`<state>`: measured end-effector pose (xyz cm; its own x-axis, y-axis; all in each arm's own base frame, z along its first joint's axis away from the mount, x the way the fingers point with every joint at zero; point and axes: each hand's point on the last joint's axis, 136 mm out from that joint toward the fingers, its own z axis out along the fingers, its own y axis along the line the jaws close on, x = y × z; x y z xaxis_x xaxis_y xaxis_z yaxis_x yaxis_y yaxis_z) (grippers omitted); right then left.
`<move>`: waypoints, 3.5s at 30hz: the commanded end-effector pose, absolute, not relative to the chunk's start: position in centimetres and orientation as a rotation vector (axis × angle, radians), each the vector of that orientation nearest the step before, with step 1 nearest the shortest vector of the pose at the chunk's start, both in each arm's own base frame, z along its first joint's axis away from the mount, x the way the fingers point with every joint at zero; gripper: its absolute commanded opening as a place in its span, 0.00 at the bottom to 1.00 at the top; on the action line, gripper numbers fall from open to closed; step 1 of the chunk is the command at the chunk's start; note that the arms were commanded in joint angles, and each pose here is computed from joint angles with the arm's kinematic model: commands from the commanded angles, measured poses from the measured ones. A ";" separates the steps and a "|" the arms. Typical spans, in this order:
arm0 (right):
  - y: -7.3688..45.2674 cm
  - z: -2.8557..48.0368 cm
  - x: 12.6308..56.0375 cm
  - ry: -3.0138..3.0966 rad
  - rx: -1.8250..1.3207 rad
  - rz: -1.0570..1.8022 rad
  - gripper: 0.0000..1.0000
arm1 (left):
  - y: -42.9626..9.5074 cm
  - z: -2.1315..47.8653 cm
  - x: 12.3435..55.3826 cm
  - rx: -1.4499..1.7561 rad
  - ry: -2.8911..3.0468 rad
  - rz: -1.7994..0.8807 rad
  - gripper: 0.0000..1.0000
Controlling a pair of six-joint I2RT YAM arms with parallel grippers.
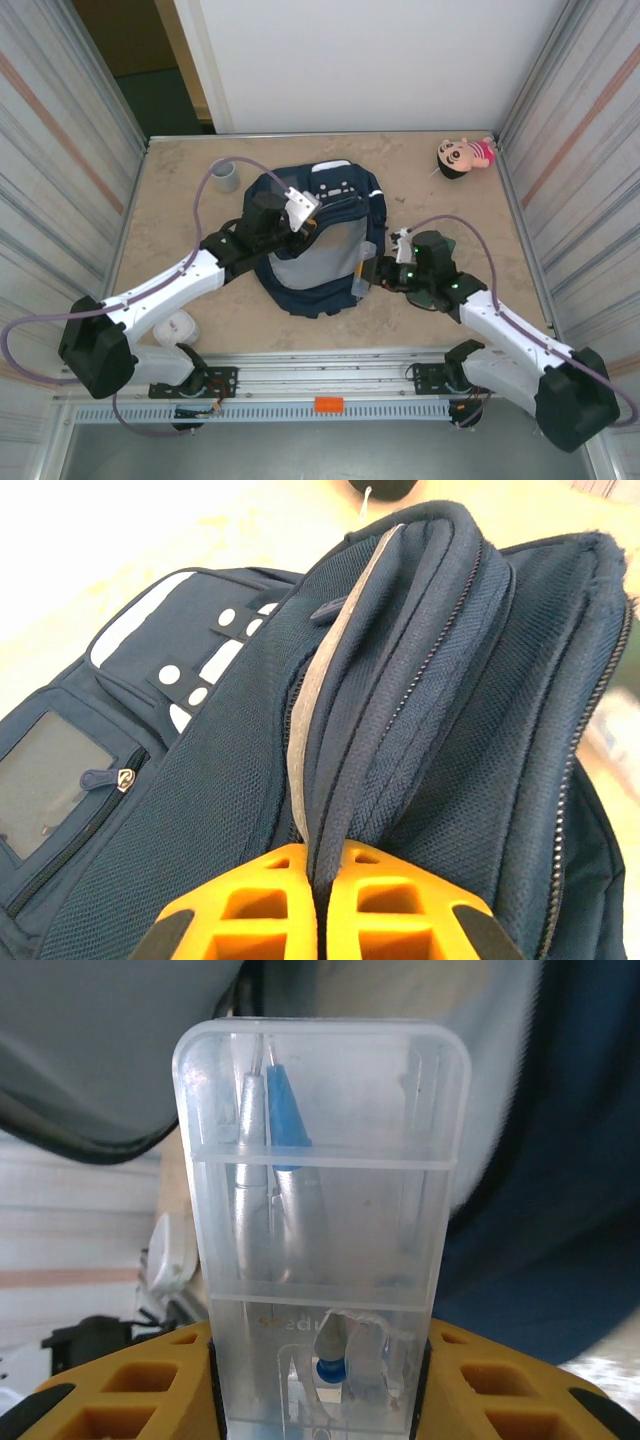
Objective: Pack the student bag
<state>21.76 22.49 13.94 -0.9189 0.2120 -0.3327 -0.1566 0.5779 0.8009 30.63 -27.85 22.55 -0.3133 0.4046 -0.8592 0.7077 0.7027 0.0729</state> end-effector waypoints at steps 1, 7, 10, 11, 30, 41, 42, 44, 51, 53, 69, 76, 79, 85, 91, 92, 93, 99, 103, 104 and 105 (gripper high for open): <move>25.5 16.5 23.5 2.327 0.129 1.426 0.31 | -29.6 28.9 31.2 0.740 1.823 -0.553 0.00; 29.8 15.3 26.3 2.359 0.186 1.486 0.30 | -30.3 30.6 30.4 0.751 1.803 -0.613 0.00; 30.6 14.8 27.9 2.361 0.190 1.443 0.38 | -30.3 31.1 29.6 0.764 1.785 -0.613 0.00; 30.6 14.6 28.4 2.369 0.187 1.409 0.45 | -30.2 31.3 29.4 0.763 1.782 -0.614 0.00; 29.2 11.9 24.7 2.339 0.115 0.982 0.52 | -29.4 29.8 30.1 0.750 1.791 -0.542 0.00; 32.5 9.6 28.6 2.204 0.203 0.936 0.53 | -28.6 31.0 29.6 0.743 1.768 -0.524 0.00; 32.6 9.3 28.8 2.196 0.209 0.933 0.54 | -28.6 31.0 29.6 0.744 1.767 -0.524 0.00; 33.2 8.8 29.3 2.180 0.212 0.947 0.53 | -28.4 31.4 29.4 0.745 1.756 -0.523 0.00; 35.9 8.7 32.0 2.128 0.082 0.956 0.36 | -28.2 31.8 29.1 0.750 1.744 -0.518 0.00; 36.6 9.0 32.9 2.115 0.036 0.951 0.33 | -28.2 31.8 29.0 0.754 1.744 -0.522 0.00; 38.2 8.7 33.8 2.120 -0.026 1.115 0.45 | -27.4 31.0 29.8 0.736 1.768 -0.480 0.00; 35.9 8.1 29.4 2.193 0.002 1.129 0.42 | -26.8 30.9 30.1 0.715 1.774 -0.457 0.00; 36.2 7.2 26.7 2.252 0.032 1.136 0.38 | -26.5 30.7 30.2 0.709 1.779 -0.447 0.00; 37.3 6.6 24.9 2.307 0.039 1.129 0.37 | -26.5 30.7 30.2 0.704 1.781 -0.458 0.00; 38.3 5.6 26.6 2.316 0.062 1.114 0.28 | -26.7 30.9 30.0 0.704 1.774 -0.475 0.00; 38.6 5.5 26.9 2.310 0.061 1.130 0.26 | -26.7 30.9 30.0 0.706 1.773 -0.477 0.00; 38.8 5.6 27.3 2.299 0.065 1.144 0.24 | -26.8 30.9 29.9 0.709 1.772 -0.478 0.00; 40.5 6.1 29.6 2.257 0.066 1.190 0.19 | -27.0 30.9 30.0 0.715 1.771 -0.485 0.00; 41.9 6.7 31.1 2.229 0.070 1.247 0.17 | -27.1 31.0 29.9 0.722 1.769 -0.492 0.00; 42.0 6.6 31.4 2.228 0.072 1.251 0.17 | -27.2 31.1 29.9 0.725 1.766 -0.492 0.00; 42.1 6.6 31.7 2.225 0.075 1.257 0.17 | -27.1 31.1 29.9 0.724 1.766 -0.491 0.00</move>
<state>30.73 41.41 6.40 -0.8313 0.3073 -0.4632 -0.2205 0.5827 0.7822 29.78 -26.88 25.42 -0.3357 0.3420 -0.8777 0.6814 0.7315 0.0244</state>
